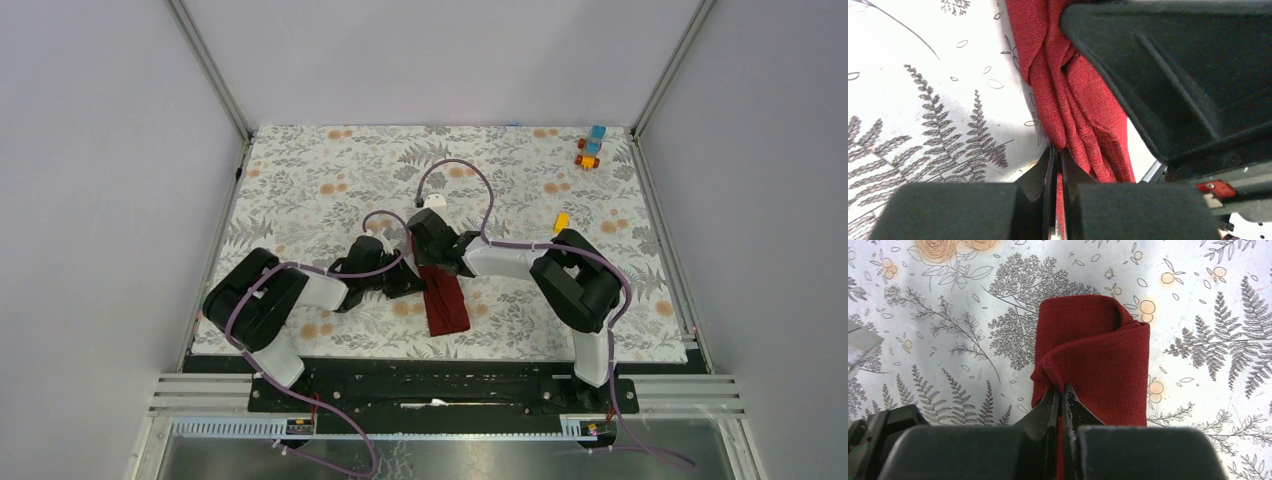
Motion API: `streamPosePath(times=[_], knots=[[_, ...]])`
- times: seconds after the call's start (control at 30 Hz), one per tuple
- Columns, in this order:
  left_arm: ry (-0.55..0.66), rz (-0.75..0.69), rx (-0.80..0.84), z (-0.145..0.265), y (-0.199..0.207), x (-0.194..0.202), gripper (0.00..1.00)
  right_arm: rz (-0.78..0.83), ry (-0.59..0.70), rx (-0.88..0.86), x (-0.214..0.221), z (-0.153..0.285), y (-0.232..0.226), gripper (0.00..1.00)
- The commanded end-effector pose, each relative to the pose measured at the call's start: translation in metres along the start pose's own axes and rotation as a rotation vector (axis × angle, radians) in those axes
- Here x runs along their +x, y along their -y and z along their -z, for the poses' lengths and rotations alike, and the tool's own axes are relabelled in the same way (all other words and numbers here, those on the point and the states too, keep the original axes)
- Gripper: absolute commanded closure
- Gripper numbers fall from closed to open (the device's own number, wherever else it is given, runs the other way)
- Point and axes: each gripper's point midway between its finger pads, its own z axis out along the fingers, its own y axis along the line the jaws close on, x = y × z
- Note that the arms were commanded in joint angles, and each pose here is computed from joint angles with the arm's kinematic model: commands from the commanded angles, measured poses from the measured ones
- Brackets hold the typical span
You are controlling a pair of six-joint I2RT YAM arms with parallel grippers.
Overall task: Fold the napkin into a case and place the utensils inside
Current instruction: Pick up the top corner of the smaller rectangle folded napkin, then stuff the top corner of the smaller-rectangle-folded napkin into the folded napkin.
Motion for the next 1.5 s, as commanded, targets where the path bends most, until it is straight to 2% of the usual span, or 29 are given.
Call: streamPosePath(times=[0.0,0.1,0.2,0.37,0.47,0.53,0.63,0.73,0.83,1.13,1.47], knots=[[0.009,-0.003,-0.063,0.011,-0.016,0.001,0.88,-0.068,0.065,0.024,-0.024,0.015,0.004,1.0],[0.045,-0.013,-0.05,0.021,-0.008,-0.011,0.66,-0.119,0.061,0.011,-0.026,0.024,0.011,1.0],[0.102,-0.041,-0.077,0.033,-0.002,-0.028,0.52,-0.168,0.055,0.018,-0.023,0.029,0.02,1.0],[0.191,-0.156,-0.127,0.04,0.015,-0.068,0.47,-0.236,0.034,0.009,-0.018,0.03,0.027,1.0],[0.221,-0.23,-0.147,0.036,0.023,-0.087,0.29,-0.264,0.024,0.002,-0.018,0.029,0.026,1.0],[0.243,-0.282,-0.172,0.032,0.027,-0.097,0.31,-0.281,0.017,-0.002,-0.017,0.028,0.027,1.0],[0.243,-0.353,-0.23,0.022,0.025,-0.105,0.44,-0.305,0.007,-0.012,-0.017,0.027,0.029,1.0],[0.247,-0.403,-0.257,0.014,0.024,-0.111,0.61,-0.319,0.003,-0.023,-0.018,0.027,0.03,1.0],[0.247,-0.456,-0.259,0.006,0.03,-0.114,0.67,-0.325,0.003,-0.027,-0.018,0.027,0.032,1.0],[0.264,-0.573,-0.337,-0.015,0.037,-0.116,0.73,-0.328,-0.003,-0.043,-0.017,0.028,0.032,1.0],[0.241,-0.645,-0.405,-0.027,0.029,-0.116,0.71,-0.337,-0.013,-0.066,-0.015,0.025,0.027,1.0]])
